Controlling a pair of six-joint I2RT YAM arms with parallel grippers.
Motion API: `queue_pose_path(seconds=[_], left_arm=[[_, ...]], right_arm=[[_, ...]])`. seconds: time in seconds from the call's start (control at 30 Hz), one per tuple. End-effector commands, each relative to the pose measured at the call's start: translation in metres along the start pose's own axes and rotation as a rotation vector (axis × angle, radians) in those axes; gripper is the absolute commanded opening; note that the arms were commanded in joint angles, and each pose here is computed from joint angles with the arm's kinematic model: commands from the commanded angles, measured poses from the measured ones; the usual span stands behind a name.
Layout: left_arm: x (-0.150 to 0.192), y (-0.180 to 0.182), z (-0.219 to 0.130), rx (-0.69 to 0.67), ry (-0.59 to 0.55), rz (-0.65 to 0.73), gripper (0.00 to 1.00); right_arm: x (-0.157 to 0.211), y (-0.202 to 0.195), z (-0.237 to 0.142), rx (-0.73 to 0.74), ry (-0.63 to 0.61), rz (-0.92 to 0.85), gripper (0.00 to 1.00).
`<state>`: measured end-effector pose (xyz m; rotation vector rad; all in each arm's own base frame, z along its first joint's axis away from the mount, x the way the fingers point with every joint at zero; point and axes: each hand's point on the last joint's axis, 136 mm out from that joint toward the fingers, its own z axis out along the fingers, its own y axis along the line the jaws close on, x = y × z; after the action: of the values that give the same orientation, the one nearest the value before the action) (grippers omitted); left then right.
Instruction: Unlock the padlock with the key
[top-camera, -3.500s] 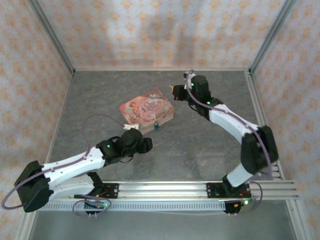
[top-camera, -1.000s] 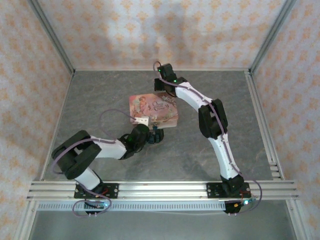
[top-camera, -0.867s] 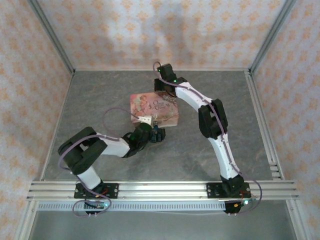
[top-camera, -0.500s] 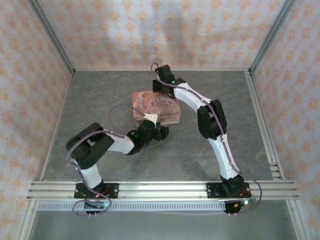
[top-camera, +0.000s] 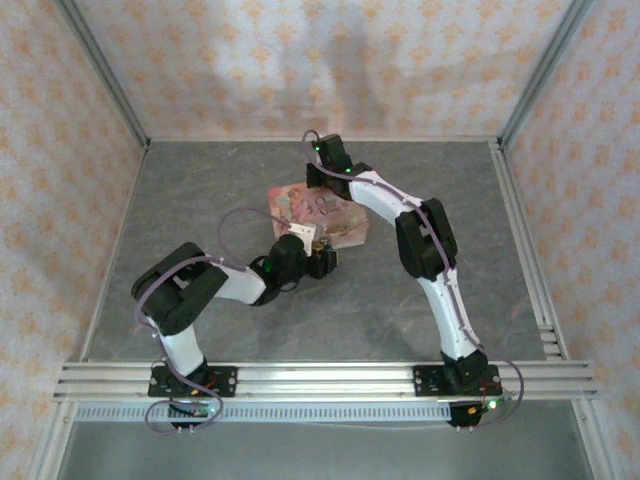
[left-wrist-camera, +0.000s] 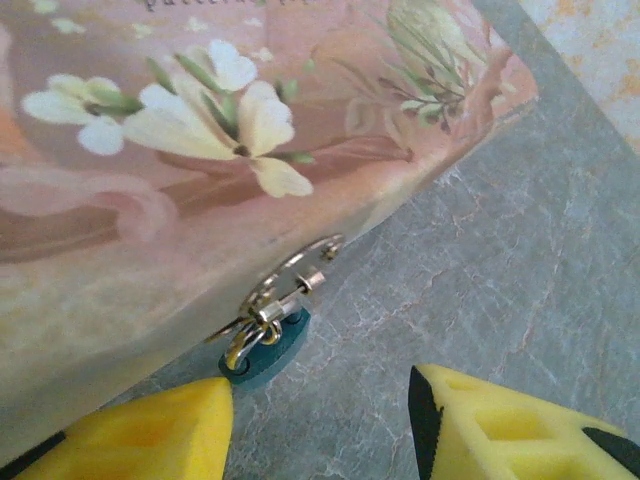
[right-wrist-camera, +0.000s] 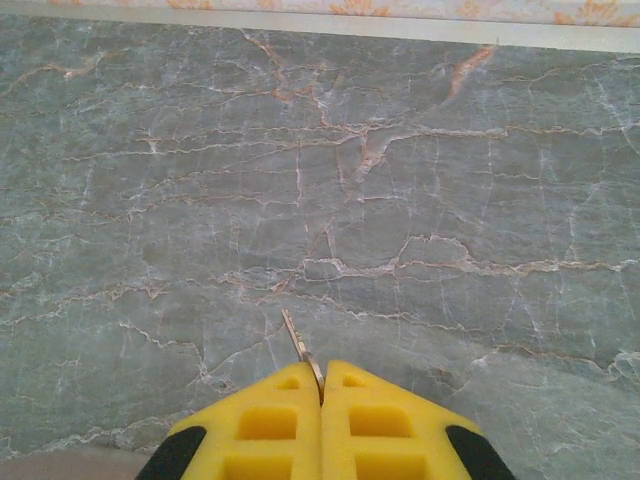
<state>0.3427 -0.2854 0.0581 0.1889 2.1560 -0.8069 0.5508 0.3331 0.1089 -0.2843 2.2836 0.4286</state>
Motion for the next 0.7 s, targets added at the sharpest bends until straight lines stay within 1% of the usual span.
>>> queue_pose_path(seconds=[0.0, 0.03, 0.1, 0.2, 0.27, 0.3, 0.37, 0.4, 0.43, 0.47, 0.53, 0.67], left_arm=[[-0.037, -0.016, 0.005, 0.074, -0.095, -0.05, 0.59], [-0.037, -0.014, 0.006, 0.065, -0.094, -0.053, 0.63], [-0.036, -0.011, 0.008, 0.039, -0.084, -0.053, 0.66], [-0.032, -0.001, 0.012, -0.014, -0.07, -0.066, 0.65], [-0.034, 0.0, 0.012, -0.006, -0.097, -0.079, 0.6], [-0.034, 0.0, 0.014, -0.001, -0.1, -0.096, 0.56], [-0.033, 0.0, 0.017, -0.002, -0.089, -0.101, 0.45], [-0.031, 0.0, 0.018, 0.007, -0.086, -0.101, 0.42], [-0.031, -0.001, 0.018, 0.015, -0.093, -0.104, 0.41], [-0.033, -0.002, 0.017, 0.021, -0.107, -0.108, 0.41], [-0.034, -0.003, 0.013, 0.042, -0.14, -0.103, 0.47], [-0.038, -0.004, 0.002, 0.069, -0.196, -0.096, 0.52]], right_arm=[[0.015, -0.003, -0.006, 0.024, 0.046, 0.005, 0.0], [0.015, -0.004, -0.006, 0.025, 0.044, 0.005, 0.0], [0.014, -0.004, -0.008, 0.026, 0.041, 0.002, 0.0], [0.015, -0.003, -0.008, 0.019, 0.042, 0.002, 0.0], [0.013, -0.003, -0.008, 0.02, 0.037, 0.005, 0.0], [0.013, -0.003, -0.009, 0.02, 0.036, 0.005, 0.0], [0.012, -0.003, -0.009, 0.021, 0.033, 0.005, 0.0], [0.012, -0.003, -0.009, 0.021, 0.033, 0.003, 0.0], [0.011, -0.004, -0.01, 0.024, 0.031, 0.003, 0.0], [0.011, -0.004, -0.01, 0.025, 0.032, 0.002, 0.0], [0.011, -0.004, -0.011, 0.027, 0.031, -0.003, 0.0], [0.012, -0.006, -0.012, 0.033, 0.034, -0.004, 0.0]])
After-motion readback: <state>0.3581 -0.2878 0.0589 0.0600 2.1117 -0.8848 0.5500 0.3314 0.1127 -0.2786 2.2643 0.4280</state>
